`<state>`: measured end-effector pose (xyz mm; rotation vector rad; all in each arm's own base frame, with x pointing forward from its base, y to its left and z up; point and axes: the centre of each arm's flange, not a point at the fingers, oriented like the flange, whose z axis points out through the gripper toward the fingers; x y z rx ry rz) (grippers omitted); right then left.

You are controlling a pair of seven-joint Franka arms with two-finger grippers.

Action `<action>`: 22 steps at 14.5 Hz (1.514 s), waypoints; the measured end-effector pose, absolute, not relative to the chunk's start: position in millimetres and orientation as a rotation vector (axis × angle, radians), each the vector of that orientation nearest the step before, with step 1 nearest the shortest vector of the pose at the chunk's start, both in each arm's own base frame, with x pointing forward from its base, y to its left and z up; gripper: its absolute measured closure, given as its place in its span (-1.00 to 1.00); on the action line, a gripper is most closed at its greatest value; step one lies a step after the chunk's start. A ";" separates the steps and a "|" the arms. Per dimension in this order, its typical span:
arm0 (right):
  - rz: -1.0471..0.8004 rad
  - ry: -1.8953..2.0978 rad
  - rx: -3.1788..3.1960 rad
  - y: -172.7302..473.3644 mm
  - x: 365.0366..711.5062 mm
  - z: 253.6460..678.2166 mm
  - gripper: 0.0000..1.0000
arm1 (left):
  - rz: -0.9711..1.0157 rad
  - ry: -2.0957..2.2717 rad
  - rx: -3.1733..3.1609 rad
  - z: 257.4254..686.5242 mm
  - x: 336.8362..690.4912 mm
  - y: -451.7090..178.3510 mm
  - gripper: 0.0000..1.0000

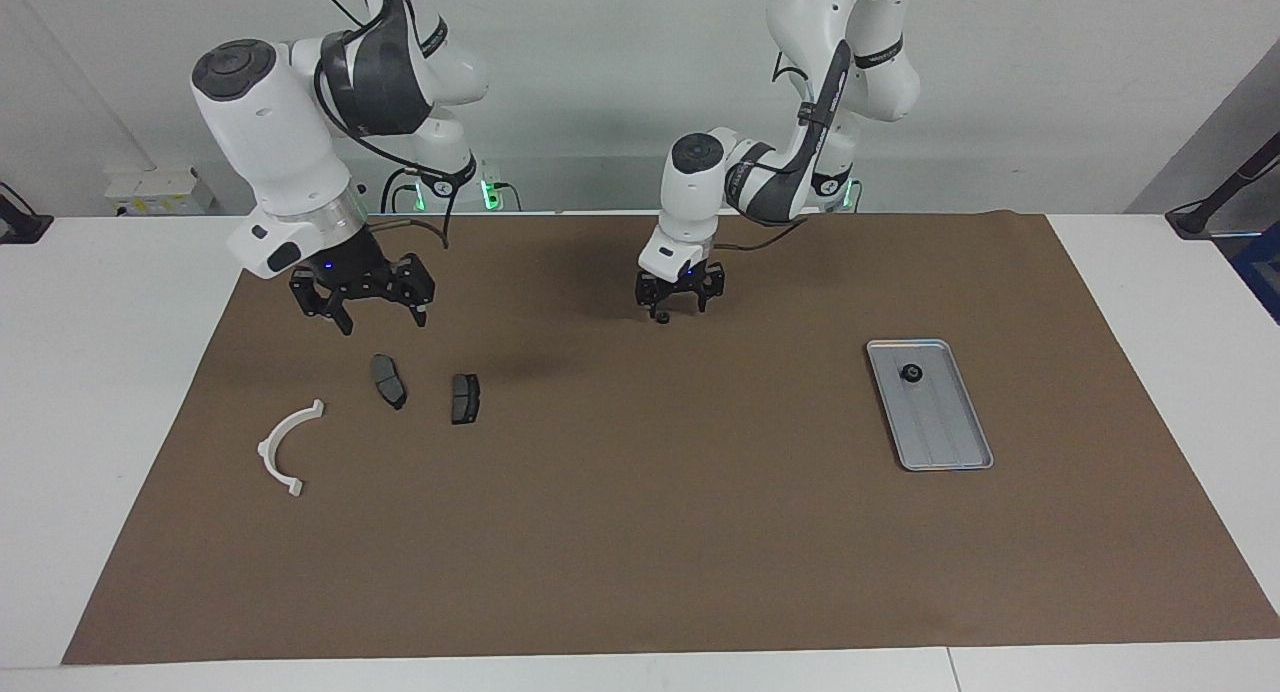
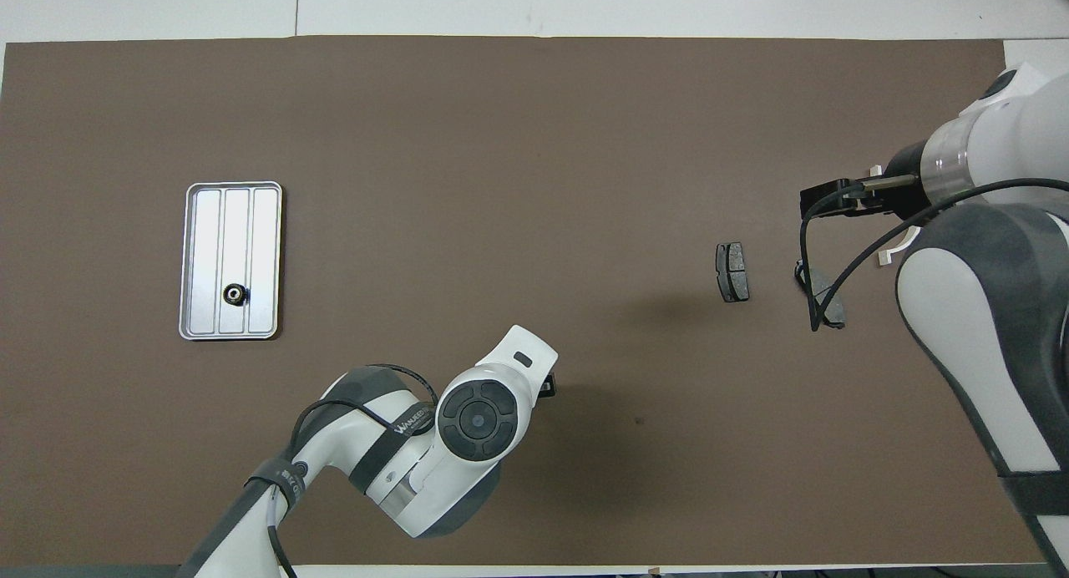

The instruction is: Pick bearing gear from pile to tray

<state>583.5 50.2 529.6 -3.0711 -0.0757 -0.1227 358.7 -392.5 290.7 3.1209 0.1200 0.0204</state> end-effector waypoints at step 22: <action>0.022 -0.079 -3.205 27.4 530.8 633.9 -1.00 | 0.072 0.098 3.168 355.0 412.8 -365.2 0.55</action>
